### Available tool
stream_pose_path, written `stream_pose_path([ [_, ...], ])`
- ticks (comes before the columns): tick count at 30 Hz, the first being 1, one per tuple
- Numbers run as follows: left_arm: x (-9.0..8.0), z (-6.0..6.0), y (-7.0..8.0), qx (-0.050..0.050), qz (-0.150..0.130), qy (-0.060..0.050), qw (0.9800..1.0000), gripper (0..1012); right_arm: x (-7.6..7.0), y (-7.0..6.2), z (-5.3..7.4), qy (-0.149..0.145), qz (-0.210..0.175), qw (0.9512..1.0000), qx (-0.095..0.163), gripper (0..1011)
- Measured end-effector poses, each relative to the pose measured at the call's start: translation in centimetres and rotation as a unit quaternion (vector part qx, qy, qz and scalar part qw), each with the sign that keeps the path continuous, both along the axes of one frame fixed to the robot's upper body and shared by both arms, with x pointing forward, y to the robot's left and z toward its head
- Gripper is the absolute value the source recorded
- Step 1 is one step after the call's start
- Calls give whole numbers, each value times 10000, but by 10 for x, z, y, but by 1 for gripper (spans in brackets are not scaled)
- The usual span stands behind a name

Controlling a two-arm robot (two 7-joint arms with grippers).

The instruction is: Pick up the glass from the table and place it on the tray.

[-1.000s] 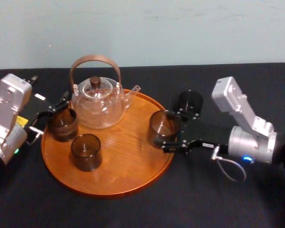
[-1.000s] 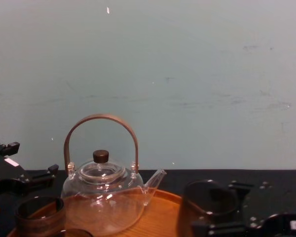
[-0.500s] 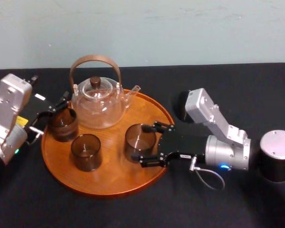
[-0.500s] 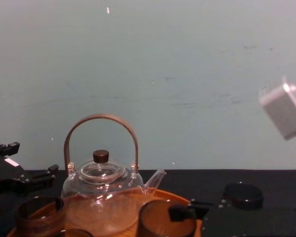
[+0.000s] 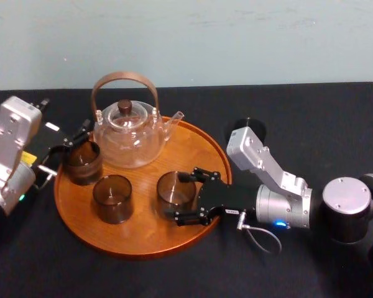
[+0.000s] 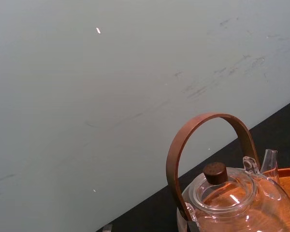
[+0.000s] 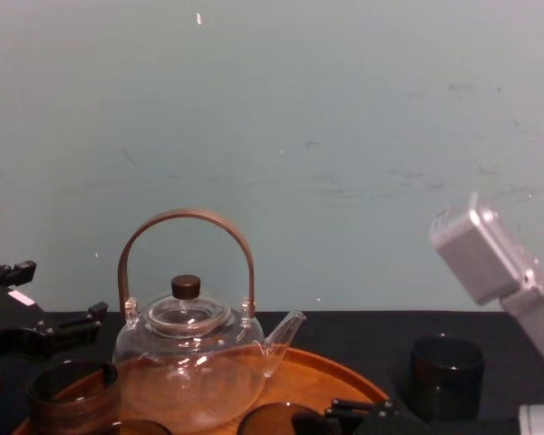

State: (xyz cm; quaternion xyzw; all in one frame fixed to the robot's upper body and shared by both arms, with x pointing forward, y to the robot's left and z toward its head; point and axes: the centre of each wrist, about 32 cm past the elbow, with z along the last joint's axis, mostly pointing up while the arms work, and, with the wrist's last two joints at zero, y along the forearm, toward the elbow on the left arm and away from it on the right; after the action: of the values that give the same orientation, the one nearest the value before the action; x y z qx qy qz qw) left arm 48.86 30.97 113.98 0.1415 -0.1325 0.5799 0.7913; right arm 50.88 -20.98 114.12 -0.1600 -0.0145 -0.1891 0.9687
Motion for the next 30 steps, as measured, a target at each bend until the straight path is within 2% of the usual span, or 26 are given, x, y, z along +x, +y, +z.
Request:
stream_pose_path([
  [14,0,0,0,0,0,0,10000,1001,2,3,-11,60,-37,9999,-84,913],
  [30,0,0,0,0,0,0,10000,1001,1,3,-13,59,-89,9998,-152,913],
])
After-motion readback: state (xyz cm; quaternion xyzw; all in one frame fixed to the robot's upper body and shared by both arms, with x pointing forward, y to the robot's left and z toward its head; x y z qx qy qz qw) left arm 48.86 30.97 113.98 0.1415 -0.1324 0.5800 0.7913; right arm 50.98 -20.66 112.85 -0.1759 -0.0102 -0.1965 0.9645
